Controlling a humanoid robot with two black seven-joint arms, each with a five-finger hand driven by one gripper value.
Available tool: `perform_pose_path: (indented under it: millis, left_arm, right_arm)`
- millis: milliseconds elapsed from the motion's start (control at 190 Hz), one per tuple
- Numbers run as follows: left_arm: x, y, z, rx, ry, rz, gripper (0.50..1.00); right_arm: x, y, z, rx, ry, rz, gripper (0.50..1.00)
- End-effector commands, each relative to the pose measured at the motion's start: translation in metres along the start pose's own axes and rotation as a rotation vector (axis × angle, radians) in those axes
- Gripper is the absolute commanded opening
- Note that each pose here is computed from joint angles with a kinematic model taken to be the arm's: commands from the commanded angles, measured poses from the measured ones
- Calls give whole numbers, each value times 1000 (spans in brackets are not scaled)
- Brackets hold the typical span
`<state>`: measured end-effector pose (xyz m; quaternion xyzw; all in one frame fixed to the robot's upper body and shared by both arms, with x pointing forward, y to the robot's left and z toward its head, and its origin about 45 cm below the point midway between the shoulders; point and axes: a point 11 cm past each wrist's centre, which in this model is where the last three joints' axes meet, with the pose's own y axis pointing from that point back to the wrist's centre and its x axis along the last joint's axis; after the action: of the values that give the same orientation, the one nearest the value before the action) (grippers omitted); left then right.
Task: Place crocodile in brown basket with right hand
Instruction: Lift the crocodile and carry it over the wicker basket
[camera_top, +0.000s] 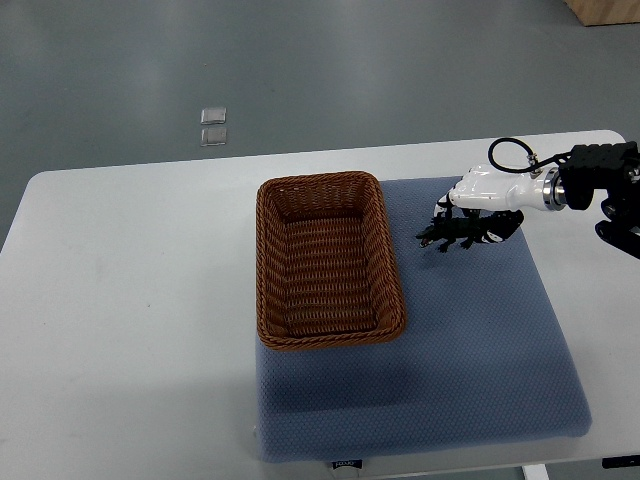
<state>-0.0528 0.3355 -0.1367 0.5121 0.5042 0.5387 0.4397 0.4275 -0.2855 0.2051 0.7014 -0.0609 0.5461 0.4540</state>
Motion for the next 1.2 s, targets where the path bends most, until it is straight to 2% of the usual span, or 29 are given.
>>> perform_pose_path:
  millis: [0, 484, 921, 1195]
  left_arm:
    - [0, 0, 0, 0, 0, 0, 1000]
    - [0, 0, 0, 0, 0, 0, 1000]
    - [0, 0, 0, 0, 0, 0, 1000]
    - [0, 0, 0, 0, 0, 0, 1000]
  right_arm:
    - [0, 0, 0, 1, -3, 0, 500]
    - [5, 2, 1, 4, -88, 44, 500]
    - [18, 6, 3, 25, -316, 153, 500]
    - [42, 11, 6, 67, -445, 262, 500]
